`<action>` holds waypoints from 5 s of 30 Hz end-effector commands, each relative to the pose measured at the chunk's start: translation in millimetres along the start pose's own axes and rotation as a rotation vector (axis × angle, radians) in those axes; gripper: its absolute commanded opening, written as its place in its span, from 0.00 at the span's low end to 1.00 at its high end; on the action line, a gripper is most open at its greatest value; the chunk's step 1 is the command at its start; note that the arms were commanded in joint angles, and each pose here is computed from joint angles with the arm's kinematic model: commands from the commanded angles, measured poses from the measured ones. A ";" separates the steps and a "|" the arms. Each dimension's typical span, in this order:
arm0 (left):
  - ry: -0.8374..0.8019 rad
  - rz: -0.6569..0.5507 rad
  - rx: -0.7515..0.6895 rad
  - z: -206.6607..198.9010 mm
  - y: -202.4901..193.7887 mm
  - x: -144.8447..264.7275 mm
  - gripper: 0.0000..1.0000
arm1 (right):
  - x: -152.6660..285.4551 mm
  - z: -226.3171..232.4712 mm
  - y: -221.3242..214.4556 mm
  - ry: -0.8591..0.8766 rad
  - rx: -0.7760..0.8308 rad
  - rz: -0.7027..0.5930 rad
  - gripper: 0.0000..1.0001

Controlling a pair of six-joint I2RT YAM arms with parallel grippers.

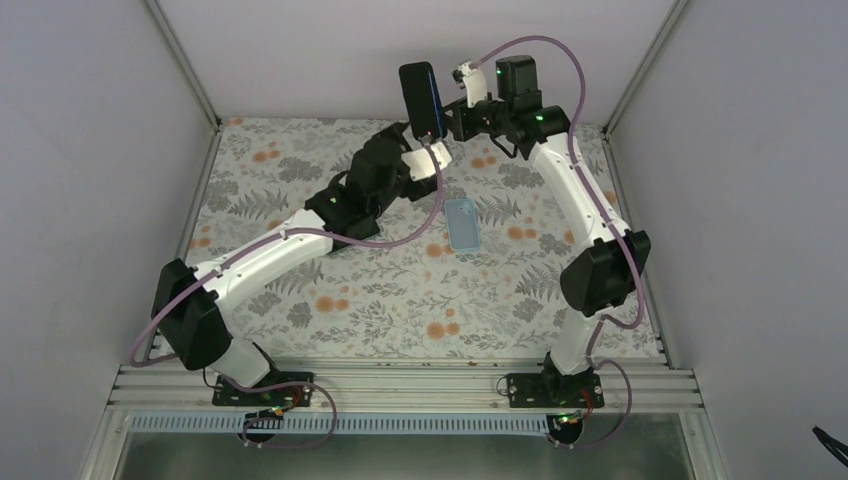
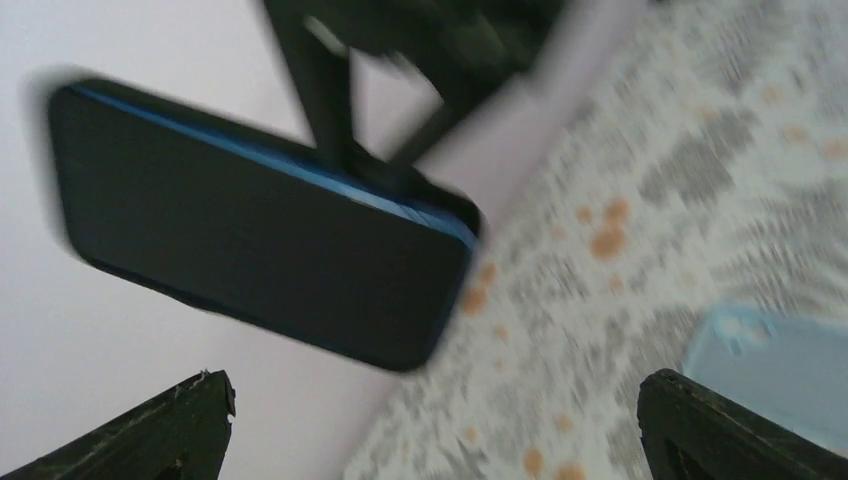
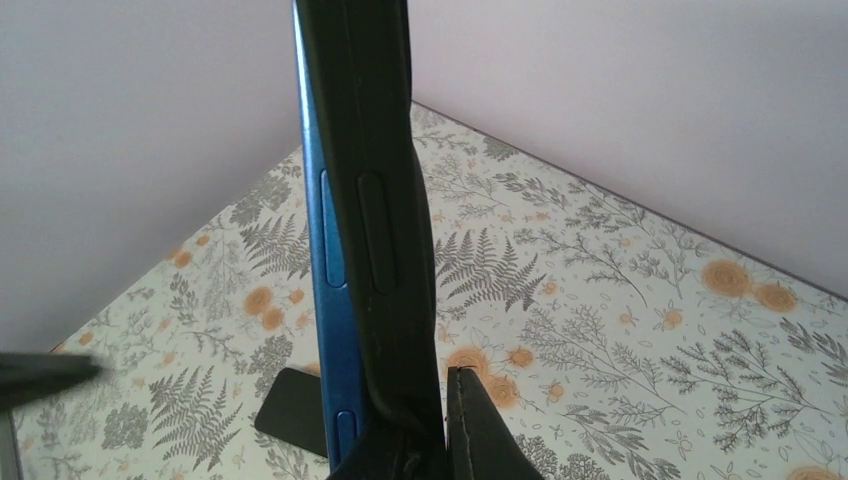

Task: Take the phone out of the phone case
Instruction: Remove the phone case from the phone, then place the phone case at the center of the board.

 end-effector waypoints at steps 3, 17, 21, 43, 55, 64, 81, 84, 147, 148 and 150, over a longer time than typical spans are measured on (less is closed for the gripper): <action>0.130 -0.134 0.131 35.4 37.2 -9.6 1.00 | 9.0 0.6 35.7 -0.020 0.007 -0.136 0.03; 0.154 -0.095 0.240 60.0 18.0 -37.1 1.00 | 25.8 16.0 41.8 0.020 0.001 -0.167 0.03; 0.174 -0.086 0.238 64.6 17.6 -36.6 1.00 | 25.3 20.1 38.1 0.054 0.008 -0.155 0.03; 0.623 0.015 0.146 98.9 12.9 -40.9 0.98 | 30.2 27.7 37.3 0.090 0.014 -0.148 0.03; 1.129 -0.026 -0.060 103.7 1.6 0.5 0.88 | 12.5 19.6 -5.4 0.129 -0.032 -0.053 0.03; 1.211 -0.054 -0.055 104.9 6.9 7.1 0.74 | 5.8 22.0 -41.2 0.200 -0.010 0.025 0.03; 1.203 -0.110 -0.081 88.8 27.3 -3.8 0.36 | 3.0 31.5 -74.5 0.299 -0.016 0.108 0.03; 1.206 -0.121 -0.086 85.9 32.7 -4.7 0.25 | 1.4 32.5 -77.0 0.317 -0.022 0.120 0.03; 0.539 0.119 -0.757 -170.0 -102.6 27.6 0.02 | 112.8 -134.5 -290.9 -0.190 -0.286 0.656 0.04; 0.525 0.113 -0.763 -175.7 -103.6 25.9 0.03 | 113.8 -135.6 -290.3 -0.196 -0.287 0.656 0.06; 0.480 0.113 -0.789 -188.1 -107.7 21.0 0.04 | 117.0 -137.2 -289.2 -0.205 -0.288 0.660 0.11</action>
Point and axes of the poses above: each gripper's point midway between its finger pads, its own x axis back along the fingers, its own z axis along the line the jaws close on, y = z × x, the point moved 4 cm from there along x, back along the fingers, and after that the axes turned 7 degrees about -x, right-handed, at the moved point
